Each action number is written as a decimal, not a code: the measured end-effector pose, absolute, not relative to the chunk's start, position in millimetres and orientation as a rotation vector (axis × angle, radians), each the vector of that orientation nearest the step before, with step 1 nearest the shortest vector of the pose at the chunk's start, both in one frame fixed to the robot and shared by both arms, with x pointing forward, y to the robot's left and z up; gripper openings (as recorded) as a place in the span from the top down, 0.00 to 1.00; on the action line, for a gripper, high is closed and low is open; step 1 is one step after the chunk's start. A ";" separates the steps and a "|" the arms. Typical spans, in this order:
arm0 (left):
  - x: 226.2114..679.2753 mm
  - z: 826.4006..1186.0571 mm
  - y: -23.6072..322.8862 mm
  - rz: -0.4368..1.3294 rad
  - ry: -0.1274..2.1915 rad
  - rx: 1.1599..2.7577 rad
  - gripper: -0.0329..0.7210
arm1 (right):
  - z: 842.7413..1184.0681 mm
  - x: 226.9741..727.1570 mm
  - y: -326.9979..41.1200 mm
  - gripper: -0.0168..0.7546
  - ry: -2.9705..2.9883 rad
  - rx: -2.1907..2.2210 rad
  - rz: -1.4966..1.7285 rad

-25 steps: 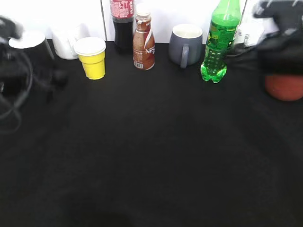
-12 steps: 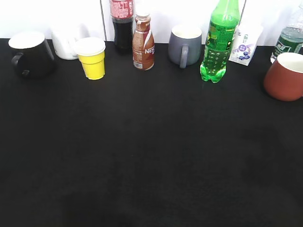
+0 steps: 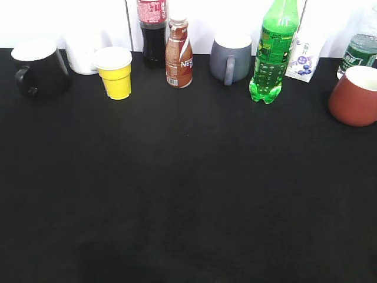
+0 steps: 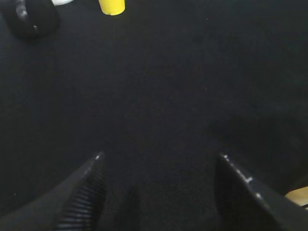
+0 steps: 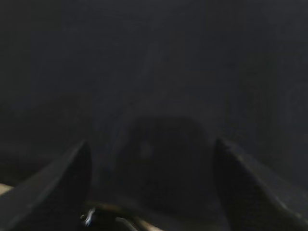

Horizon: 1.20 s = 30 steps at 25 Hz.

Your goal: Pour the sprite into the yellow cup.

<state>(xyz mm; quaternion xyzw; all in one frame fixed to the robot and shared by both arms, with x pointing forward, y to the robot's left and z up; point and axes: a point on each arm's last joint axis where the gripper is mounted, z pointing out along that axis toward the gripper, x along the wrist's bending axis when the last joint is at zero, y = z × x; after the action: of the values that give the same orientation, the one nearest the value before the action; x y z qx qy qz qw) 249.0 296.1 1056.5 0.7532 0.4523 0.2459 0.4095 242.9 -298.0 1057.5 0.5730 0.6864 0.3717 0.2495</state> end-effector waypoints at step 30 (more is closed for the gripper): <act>230.7 1056.9 302.1 0.954 1.514 1.549 0.33 | 1054.9 232.9 -297.8 0.22 1.441 1.630 1.012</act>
<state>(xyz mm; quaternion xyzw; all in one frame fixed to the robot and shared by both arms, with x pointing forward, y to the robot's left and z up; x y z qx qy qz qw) 230.7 302.1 1056.9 0.6058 0.5923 0.3734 0.3778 232.9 -297.8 1054.9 0.6331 0.5597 0.3931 0.3624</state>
